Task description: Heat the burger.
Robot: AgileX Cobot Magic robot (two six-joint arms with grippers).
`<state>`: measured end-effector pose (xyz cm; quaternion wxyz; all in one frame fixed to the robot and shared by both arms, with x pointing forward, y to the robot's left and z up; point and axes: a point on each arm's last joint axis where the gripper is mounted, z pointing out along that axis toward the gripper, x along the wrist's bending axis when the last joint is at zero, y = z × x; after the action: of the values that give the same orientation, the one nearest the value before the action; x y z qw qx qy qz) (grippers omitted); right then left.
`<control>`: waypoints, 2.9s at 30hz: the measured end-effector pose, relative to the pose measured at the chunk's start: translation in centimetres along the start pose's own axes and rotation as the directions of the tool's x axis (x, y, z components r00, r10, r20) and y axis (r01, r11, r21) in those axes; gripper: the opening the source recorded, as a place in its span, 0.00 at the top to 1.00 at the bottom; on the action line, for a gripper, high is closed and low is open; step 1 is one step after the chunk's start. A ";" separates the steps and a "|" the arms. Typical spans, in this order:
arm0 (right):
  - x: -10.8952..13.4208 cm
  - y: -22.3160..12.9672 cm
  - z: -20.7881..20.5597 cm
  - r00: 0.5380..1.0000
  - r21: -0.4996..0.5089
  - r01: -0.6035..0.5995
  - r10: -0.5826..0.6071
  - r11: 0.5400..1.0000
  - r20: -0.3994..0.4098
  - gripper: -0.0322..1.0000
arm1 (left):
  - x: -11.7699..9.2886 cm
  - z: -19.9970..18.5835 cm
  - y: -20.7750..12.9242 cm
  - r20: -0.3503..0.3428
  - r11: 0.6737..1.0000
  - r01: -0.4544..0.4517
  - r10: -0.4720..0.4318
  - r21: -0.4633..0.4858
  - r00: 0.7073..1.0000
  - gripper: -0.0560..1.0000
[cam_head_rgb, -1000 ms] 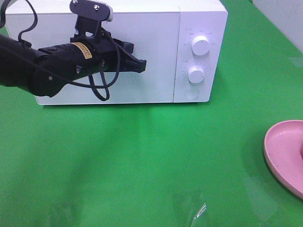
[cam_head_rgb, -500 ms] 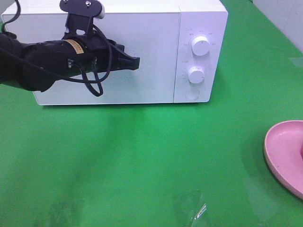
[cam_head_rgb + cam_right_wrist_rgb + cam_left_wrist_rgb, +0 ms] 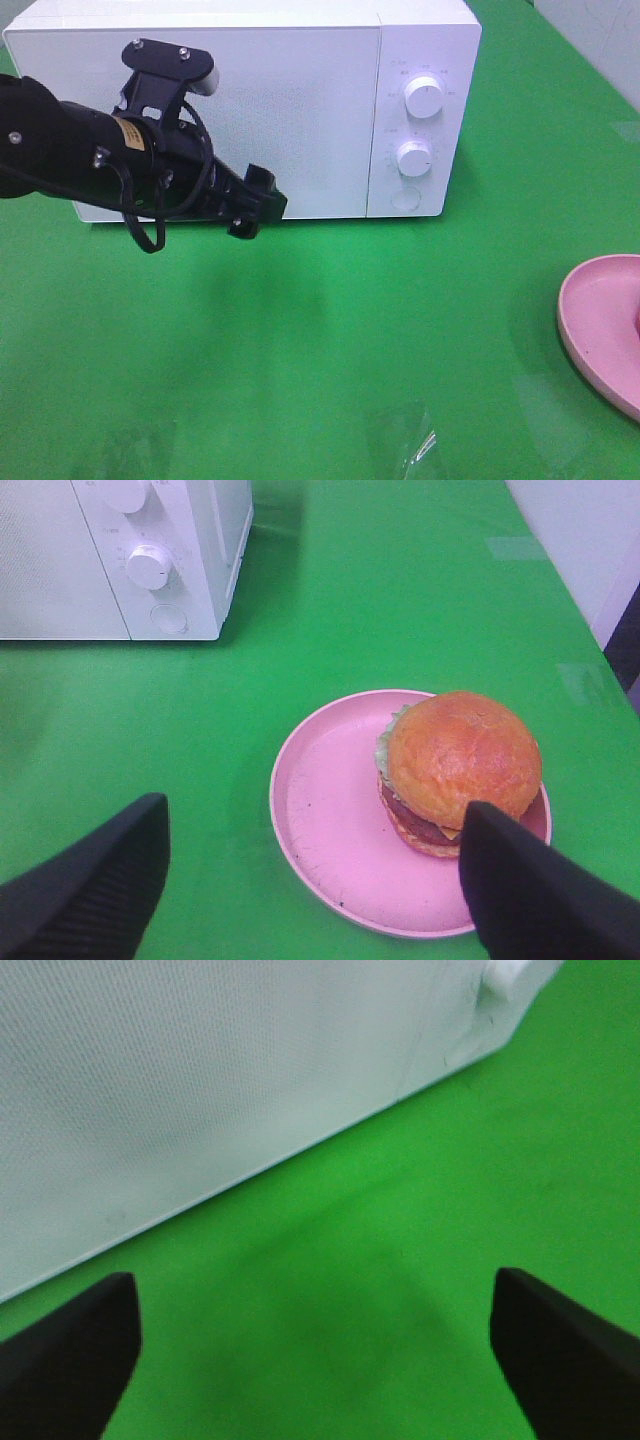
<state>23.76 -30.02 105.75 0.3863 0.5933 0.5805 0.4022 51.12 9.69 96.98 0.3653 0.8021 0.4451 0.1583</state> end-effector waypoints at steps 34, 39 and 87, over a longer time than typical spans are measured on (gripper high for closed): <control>0.0 0.0 0.0 1.000 0.000 0.000 0.000 1.000 0.000 0.26 | 10.6 -16.6 -3.5 -0.253 0.836 0.369 -0.285 0.406 0.924 0.02; 0.0 0.0 0.0 1.000 0.000 0.000 0.000 1.000 0.000 0.26 | 11.9 -19.4 -4.4 -0.320 0.812 0.445 -0.336 0.378 0.886 0.02; 0.0 0.0 0.0 1.000 0.000 0.000 0.000 1.000 0.000 0.26 | 0.0 -30.7 -16.8 -0.416 0.943 0.130 -0.255 -0.305 0.873 0.02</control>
<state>23.76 -30.02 105.75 0.3863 0.5933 0.5805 0.4022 23.31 28.96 105.73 0.3712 0.6381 0.5703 0.3603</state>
